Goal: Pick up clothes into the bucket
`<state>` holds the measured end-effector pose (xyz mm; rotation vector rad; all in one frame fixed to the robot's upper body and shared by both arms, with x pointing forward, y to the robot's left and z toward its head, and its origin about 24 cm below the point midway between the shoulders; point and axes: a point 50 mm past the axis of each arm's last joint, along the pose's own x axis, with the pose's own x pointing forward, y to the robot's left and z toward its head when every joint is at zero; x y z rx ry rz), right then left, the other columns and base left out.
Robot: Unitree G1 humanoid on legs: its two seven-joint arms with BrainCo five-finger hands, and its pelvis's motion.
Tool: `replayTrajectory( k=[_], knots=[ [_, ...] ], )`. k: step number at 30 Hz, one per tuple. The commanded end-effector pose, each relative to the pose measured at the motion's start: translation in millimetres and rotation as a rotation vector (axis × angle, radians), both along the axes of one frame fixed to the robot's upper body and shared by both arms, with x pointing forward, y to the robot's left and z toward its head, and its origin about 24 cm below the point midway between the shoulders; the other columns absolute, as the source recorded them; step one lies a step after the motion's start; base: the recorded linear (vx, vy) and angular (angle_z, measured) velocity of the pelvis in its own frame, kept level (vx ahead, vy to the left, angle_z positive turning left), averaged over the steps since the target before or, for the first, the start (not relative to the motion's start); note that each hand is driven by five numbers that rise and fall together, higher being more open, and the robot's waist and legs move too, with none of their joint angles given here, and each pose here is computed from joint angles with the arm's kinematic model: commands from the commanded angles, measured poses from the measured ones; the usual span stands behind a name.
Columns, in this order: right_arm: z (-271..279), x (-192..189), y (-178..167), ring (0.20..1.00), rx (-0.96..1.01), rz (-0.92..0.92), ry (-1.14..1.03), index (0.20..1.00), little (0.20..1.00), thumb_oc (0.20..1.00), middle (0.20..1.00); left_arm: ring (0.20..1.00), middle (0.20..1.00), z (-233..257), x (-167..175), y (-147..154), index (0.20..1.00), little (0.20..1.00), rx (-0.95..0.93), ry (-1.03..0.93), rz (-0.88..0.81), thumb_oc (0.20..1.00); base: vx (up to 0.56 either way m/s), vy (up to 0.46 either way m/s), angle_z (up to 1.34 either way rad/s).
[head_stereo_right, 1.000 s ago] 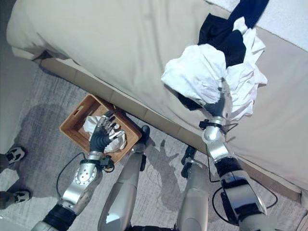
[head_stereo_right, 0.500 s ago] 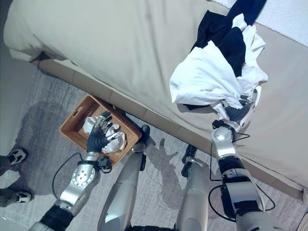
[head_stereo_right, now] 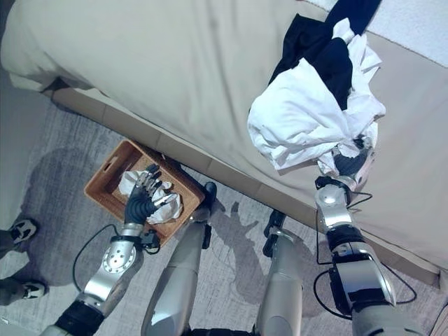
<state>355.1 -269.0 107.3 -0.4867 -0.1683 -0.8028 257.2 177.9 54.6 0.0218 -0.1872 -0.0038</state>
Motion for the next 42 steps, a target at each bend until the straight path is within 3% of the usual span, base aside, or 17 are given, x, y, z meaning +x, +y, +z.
replayTrajectory(
  k=[1,14,22,27,28,32,42],
  knots=[
    [19.5,-1.0,-23.7,0.2,-0.143,-0.014,0.026,0.2,0.2,0.2,0.2,1.0,1.0,12.8,-11.4,-4.2,1.0,1.0,-0.046,-0.088,-0.02,1.0,0.0,0.0,0.0],
    [21.9,5.5,-1.1,0.2,-0.308,0.123,0.086,0.2,0.2,0.2,0.2,1.0,1.0,12.5,-11.8,1.3,1.0,1.0,-0.049,-0.086,0.005,1.0,0.0,-0.002,0.0],
    [35.3,-22.6,-4.8,0.2,-0.264,0.127,-0.111,0.2,0.2,0.2,0.2,1.0,1.0,9.7,-9.7,11.4,1.0,1.0,-0.044,-0.075,0.056,1.0,0.02,-0.004,-0.02],
    [50.8,-52.8,-11.9,0.2,-0.158,0.129,-0.33,0.2,0.2,0.2,0.2,1.0,1.0,9.2,-5.8,17.1,1.0,1.0,-0.041,-0.073,0.072,1.0,0.07,-0.024,-0.05],
    [52.8,-60.2,-12.5,0.2,-0.061,0.163,-0.411,0.2,0.2,0.2,0.2,1.0,1.0,6.0,-4.9,18.8,1.0,1.0,-0.051,-0.058,0.076,1.0,0.06,-0.024,-0.06],
    [71.7,-74.3,-11.6,0.2,0.031,0.255,-0.572,0.2,0.2,0.2,0.2,1.0,1.0,-3.0,-5.6,24.9,1.0,1.0,-0.087,-0.015,0.093,1.0,0.09,-0.023,-0.06],
    [100.5,-67.6,2.3,0.2,0.216,0.512,-0.746,0.2,0.2,0.2,0.2,1.0,1.0,-23.8,-10.2,28.5,1.0,1.0,-0.128,0.087,0.067,1.0,0.09,-0.021,-0.05]
  ],
)
